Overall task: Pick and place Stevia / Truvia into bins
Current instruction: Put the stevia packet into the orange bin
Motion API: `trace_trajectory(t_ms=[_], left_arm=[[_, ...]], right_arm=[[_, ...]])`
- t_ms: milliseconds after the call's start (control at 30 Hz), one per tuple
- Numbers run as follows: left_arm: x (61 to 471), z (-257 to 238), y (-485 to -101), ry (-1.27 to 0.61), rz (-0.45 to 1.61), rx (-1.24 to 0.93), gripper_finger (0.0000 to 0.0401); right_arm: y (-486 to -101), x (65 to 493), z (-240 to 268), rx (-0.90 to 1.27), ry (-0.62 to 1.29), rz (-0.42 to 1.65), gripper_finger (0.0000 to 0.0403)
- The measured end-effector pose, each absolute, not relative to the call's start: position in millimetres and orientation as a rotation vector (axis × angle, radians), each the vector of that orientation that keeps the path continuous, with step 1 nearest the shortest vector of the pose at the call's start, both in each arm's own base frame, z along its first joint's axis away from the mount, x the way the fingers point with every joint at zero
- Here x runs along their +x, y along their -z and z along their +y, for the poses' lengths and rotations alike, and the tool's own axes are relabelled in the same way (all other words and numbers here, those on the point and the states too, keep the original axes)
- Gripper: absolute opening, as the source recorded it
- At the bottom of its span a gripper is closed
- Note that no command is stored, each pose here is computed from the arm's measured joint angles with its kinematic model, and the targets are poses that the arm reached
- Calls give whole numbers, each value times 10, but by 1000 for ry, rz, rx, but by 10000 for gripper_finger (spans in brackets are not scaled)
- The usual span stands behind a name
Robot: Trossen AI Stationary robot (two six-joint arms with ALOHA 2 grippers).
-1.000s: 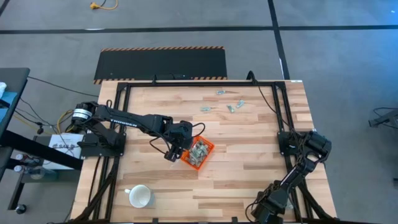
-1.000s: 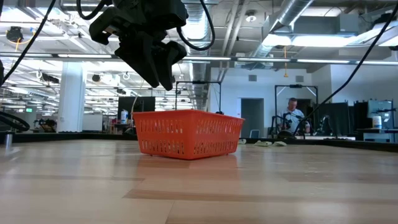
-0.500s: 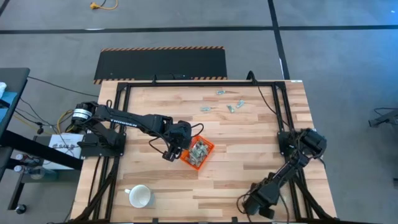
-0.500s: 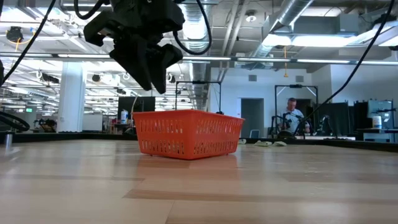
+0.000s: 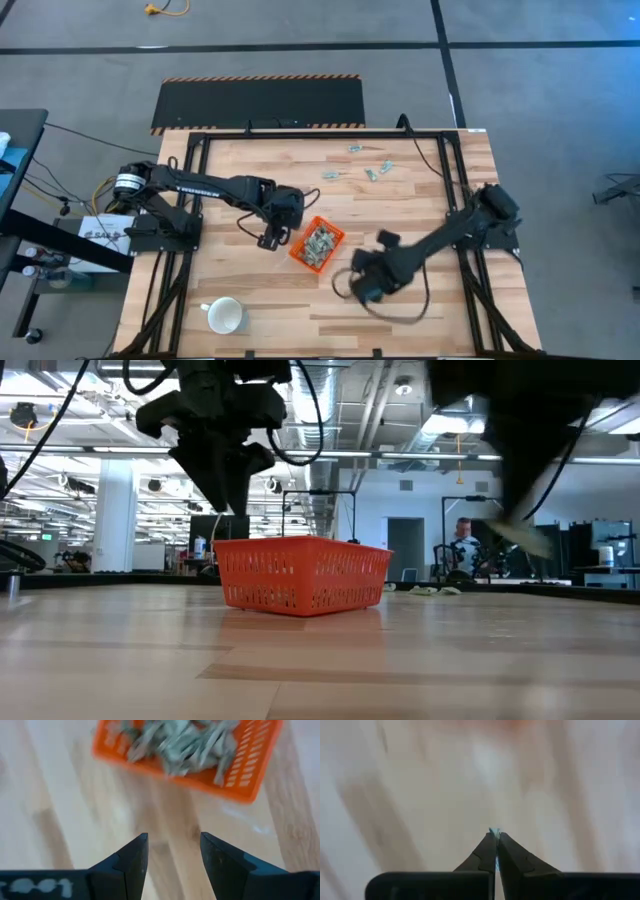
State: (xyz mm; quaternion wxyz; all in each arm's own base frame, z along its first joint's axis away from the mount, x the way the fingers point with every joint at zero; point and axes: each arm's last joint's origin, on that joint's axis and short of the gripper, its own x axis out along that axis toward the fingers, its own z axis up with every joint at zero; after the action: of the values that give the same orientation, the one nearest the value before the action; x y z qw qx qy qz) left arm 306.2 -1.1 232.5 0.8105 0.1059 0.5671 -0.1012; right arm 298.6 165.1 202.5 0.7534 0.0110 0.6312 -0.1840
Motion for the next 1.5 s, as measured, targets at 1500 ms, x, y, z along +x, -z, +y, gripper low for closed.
trace_trajectory(t_ms=[1500], left_arm=[[2917, 98, -2441, 162, 1237, 120, 169]], right_arm=[[-2177, 3546, 42, -51, 345, 1126, 102]])
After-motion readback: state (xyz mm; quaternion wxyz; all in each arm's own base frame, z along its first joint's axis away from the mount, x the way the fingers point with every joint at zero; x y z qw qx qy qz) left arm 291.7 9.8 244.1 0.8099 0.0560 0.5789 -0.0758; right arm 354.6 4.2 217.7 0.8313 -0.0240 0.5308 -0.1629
